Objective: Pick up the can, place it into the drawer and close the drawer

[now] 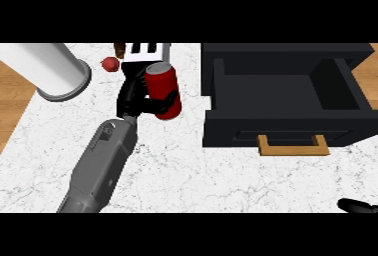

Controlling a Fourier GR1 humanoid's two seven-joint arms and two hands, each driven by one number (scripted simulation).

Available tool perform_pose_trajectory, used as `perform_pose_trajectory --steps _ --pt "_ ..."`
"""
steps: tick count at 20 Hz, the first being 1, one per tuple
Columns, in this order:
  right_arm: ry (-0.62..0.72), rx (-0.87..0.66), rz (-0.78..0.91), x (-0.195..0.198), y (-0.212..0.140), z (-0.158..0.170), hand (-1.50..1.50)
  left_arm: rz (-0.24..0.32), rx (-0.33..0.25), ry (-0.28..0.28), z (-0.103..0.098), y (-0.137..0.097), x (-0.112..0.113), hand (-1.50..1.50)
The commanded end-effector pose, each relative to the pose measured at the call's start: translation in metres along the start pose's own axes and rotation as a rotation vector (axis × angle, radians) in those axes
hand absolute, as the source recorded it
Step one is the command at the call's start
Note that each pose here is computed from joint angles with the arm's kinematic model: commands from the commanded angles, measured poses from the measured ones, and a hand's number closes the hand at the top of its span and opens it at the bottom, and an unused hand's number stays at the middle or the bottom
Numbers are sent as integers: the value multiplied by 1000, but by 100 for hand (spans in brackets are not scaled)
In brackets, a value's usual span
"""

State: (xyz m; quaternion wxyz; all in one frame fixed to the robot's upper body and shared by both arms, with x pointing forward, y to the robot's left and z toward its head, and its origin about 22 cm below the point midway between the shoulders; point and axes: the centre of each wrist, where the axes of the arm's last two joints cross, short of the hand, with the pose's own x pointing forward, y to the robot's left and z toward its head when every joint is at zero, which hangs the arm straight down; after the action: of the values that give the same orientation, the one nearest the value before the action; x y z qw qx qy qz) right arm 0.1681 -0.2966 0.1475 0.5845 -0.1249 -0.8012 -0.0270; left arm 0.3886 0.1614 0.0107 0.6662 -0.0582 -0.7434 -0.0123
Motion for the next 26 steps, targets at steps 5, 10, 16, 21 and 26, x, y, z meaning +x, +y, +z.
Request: perform_pose_trajectory --steps 5,10,16,21,26 --pt "-11 -3 -3 10 -9 -1 -150 4 -73 -32 -41 -53 108 150" --pt "13 21 2 -9 -4 11 -150 -28 -81 -44 -38 -89 141 150" --pt "-19 -3 1 12 -13 -6 -150 -68 -78 -52 -62 -127 201 150" --pt "-28 -1 -24 5 7 -3 -150 -75 -86 -34 -71 -155 228 150" --pt "-34 13 -8 21 1 -21 -150 -114 -103 -9 -75 -176 233 150"
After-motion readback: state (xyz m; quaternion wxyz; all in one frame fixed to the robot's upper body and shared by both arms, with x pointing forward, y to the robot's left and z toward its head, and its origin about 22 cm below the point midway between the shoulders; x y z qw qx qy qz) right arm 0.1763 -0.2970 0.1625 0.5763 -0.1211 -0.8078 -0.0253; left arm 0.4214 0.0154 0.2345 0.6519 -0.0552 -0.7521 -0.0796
